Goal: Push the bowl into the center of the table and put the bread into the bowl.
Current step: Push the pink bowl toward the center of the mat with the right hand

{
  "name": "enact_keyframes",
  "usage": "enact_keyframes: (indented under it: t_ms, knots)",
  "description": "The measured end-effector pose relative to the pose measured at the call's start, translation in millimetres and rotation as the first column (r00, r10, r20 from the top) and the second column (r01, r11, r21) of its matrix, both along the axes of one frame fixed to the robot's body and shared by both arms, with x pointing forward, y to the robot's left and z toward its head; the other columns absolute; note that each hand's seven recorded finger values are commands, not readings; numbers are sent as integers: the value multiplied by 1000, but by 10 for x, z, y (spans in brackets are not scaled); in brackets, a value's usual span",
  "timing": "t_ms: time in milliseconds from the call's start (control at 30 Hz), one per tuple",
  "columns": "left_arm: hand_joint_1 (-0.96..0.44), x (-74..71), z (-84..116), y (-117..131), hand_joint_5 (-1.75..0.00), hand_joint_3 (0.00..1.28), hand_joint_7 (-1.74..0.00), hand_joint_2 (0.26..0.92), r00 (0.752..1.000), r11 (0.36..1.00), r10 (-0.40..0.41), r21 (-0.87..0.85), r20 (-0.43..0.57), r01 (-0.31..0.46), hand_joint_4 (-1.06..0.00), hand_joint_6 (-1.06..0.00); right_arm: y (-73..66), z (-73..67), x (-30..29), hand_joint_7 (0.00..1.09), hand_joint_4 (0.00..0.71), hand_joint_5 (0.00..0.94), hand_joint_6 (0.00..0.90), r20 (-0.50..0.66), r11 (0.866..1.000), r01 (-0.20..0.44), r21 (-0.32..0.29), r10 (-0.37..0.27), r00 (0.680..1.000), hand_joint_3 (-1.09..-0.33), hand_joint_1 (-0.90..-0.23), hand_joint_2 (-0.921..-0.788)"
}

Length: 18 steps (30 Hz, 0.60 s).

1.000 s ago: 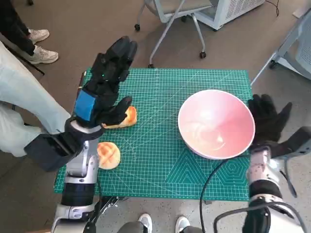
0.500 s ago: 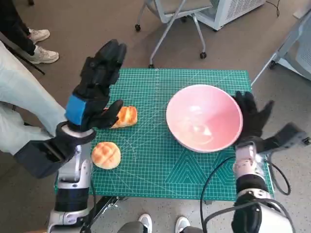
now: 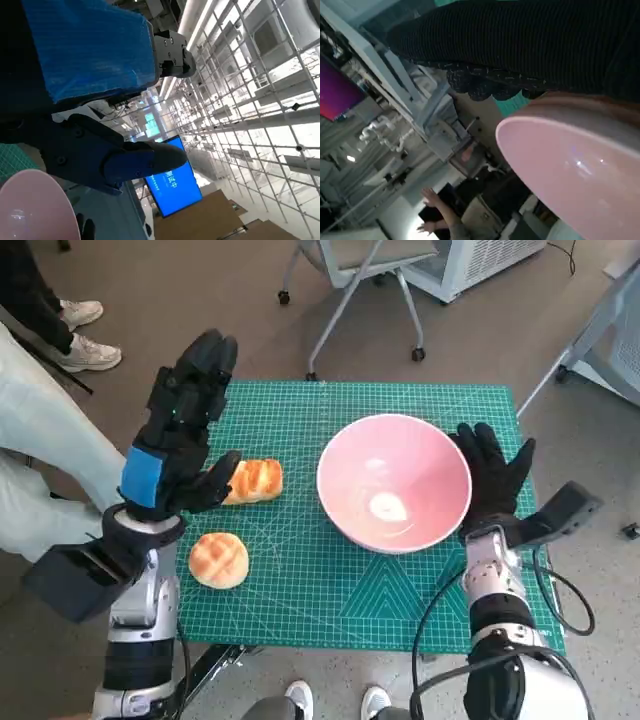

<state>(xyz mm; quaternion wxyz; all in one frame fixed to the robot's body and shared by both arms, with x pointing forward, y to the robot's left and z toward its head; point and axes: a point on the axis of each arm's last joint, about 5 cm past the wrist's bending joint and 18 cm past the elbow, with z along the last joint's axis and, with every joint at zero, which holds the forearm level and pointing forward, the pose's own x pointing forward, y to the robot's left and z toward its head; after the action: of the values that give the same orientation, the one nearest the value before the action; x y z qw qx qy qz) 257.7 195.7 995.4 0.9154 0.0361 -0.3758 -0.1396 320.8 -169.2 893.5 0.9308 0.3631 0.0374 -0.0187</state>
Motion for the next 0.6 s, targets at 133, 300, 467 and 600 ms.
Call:
enact_keyframes:
  t_ms: [133,300,467,600]
  knots:
    - [-630,-10,19,13,-4,476,-372,921,1000,1000,6,4,9,-6,-90,-7,74,27,23,185,99,4,222,8,1000,-24,-1,24,1000,-815,-579,-921]
    - [-628,-12,25,17,-2,476,-366,921,1000,1000,9,2,11,-9,-87,-9,170,44,39,169,90,1,214,10,998,-58,-5,58,998,-814,-577,-921]
    - [-623,-12,24,17,-1,478,-362,921,1000,1000,9,2,10,-9,-86,-11,246,53,48,157,84,0,206,10,996,-84,-4,84,996,-811,-573,-921]
    - [-617,-11,22,16,-1,479,-359,921,1000,1000,8,2,9,-8,-86,-12,293,73,61,144,78,0,192,15,995,-103,-8,103,995,-815,-568,-921]
